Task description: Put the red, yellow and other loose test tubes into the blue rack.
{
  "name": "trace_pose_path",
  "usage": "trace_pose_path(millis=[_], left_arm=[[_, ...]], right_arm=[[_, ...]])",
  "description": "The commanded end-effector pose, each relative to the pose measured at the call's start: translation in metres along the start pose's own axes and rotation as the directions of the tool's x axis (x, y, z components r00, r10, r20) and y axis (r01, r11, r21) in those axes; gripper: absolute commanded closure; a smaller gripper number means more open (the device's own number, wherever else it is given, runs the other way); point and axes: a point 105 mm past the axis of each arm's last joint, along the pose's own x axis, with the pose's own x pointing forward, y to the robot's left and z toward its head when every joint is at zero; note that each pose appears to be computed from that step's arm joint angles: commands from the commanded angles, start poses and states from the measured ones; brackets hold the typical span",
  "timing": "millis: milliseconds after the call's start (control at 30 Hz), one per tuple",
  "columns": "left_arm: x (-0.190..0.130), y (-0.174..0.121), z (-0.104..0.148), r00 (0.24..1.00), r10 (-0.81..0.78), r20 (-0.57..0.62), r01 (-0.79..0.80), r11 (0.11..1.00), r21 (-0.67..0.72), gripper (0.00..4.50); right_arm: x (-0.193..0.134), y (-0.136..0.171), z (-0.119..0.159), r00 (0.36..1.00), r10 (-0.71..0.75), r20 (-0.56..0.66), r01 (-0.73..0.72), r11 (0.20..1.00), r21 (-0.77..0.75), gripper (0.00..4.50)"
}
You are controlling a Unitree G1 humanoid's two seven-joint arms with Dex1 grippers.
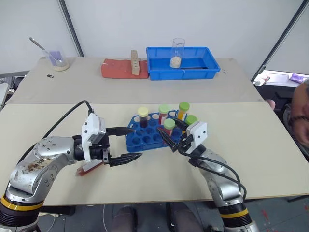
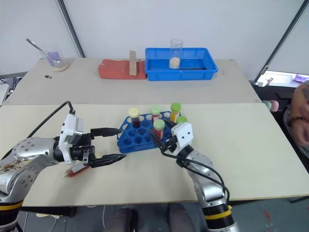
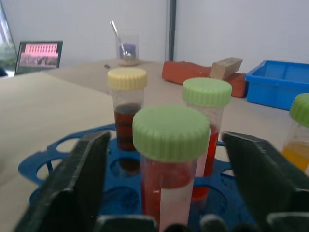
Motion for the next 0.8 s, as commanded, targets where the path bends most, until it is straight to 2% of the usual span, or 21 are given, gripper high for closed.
trace_pose_path(millis=[33,167,233,300,500,667,800], left_arm=[[-0.011,0.005,0.01,0.997,0.041,-0.066,-0.036,0.997,0.07,0.0],[-0.032,0.013,0.001,0.96,0.072,-0.27,-0.046,0.994,0.103,0.0],[-0.05,0.019,-0.012,0.883,0.102,-0.459,-0.034,0.988,0.153,0.0],[-0.065,0.026,-0.019,0.813,0.13,-0.567,-0.041,0.985,0.167,0.0],[-0.088,0.034,-0.038,0.685,0.149,-0.713,-0.099,0.989,0.111,0.0],[-0.087,0.03,-0.064,0.645,0.108,-0.757,-0.112,0.993,0.047,0.0],[-0.081,0.032,-0.08,0.619,0.109,-0.777,-0.112,0.992,0.05,0.0]], right_arm=[[-0.012,0.005,0.016,0.997,0.074,-0.008,-0.074,0.996,-0.059,0.09],[-0.033,0.005,0.021,0.977,0.179,-0.113,-0.193,0.972,-0.131,0.09],[-0.049,0.007,0.027,0.932,0.307,-0.192,-0.333,0.935,-0.124,0.09],[-0.06,0.015,0.034,0.872,0.422,-0.248,-0.456,0.885,-0.095,0.09],[-0.071,0.031,0.053,0.753,0.593,-0.285,-0.621,0.784,-0.009,0.09],[-0.069,0.039,0.058,0.714,0.641,-0.282,-0.664,0.748,0.02,0.09],[-0.068,0.043,0.06,0.695,0.662,-0.28,-0.682,0.731,0.035,0.09]])
